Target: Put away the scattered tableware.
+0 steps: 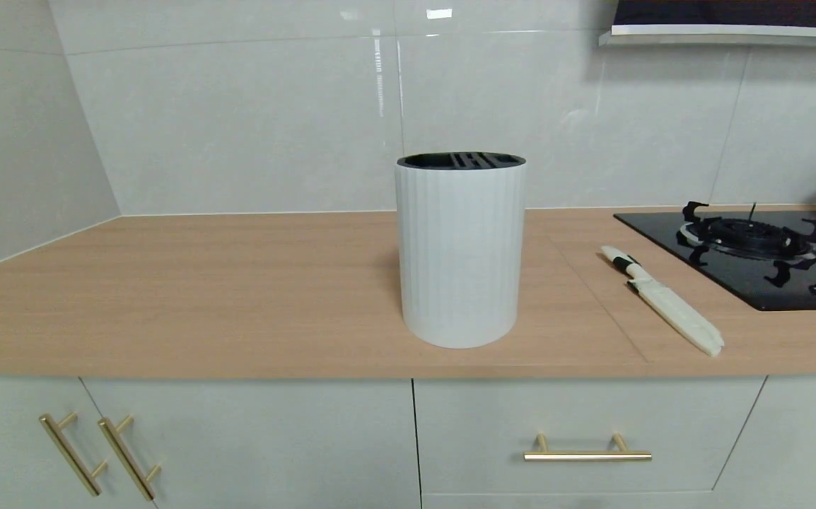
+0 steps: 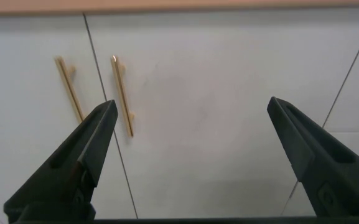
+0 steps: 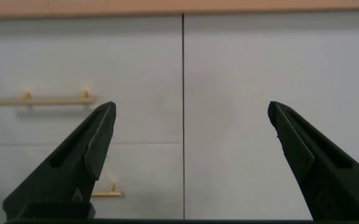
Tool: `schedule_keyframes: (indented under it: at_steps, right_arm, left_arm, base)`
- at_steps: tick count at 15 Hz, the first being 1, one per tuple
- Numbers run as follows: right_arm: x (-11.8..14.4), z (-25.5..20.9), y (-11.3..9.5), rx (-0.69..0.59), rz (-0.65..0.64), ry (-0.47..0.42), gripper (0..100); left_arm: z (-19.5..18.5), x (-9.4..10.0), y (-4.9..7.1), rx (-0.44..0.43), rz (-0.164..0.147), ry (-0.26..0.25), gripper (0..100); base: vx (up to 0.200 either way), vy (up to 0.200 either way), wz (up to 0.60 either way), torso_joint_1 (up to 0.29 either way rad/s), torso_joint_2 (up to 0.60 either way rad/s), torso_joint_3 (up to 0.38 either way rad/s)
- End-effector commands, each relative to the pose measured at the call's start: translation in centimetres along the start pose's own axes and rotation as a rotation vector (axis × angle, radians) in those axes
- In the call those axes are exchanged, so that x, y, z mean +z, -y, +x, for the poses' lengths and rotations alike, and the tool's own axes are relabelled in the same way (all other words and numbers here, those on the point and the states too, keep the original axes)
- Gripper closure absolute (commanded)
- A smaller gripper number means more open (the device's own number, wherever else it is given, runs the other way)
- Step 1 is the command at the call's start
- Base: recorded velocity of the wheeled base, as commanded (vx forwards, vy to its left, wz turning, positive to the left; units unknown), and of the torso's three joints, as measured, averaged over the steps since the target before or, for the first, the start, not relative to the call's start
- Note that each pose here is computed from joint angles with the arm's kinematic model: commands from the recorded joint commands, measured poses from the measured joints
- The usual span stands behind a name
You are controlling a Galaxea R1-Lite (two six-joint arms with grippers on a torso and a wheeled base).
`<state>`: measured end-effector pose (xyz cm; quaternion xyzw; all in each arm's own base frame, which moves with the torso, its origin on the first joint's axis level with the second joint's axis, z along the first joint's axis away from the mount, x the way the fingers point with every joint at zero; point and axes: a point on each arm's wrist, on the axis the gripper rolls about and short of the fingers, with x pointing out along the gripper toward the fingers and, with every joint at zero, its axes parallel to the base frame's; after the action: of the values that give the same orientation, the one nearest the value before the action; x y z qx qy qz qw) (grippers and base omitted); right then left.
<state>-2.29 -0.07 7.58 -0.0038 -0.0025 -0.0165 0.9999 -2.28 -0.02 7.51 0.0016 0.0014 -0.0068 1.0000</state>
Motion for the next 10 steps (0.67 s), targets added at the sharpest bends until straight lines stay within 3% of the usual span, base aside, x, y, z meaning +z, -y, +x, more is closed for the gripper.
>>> schedule_keyframes:
  at_steps: [1, 10]
  right_arm:
    - [0.01, 0.01, 0.0, 0.001, -0.002, 0.0, 0]
    - [0.01, 0.01, 0.0, 0.001, 0.0, 0.0, 0]
  left_arm:
    - [0.0, 0.0, 0.0, 0.0, 0.0, 0.0, 0]
    - [0.0, 0.0, 0.0, 0.0, 0.0, 0.0, 0]
  base:
    - [0.0, 0.0, 0.0, 0.193, -0.47, -0.281]
    - [0.0, 0.0, 0.0, 0.201, -0.48, -0.282]
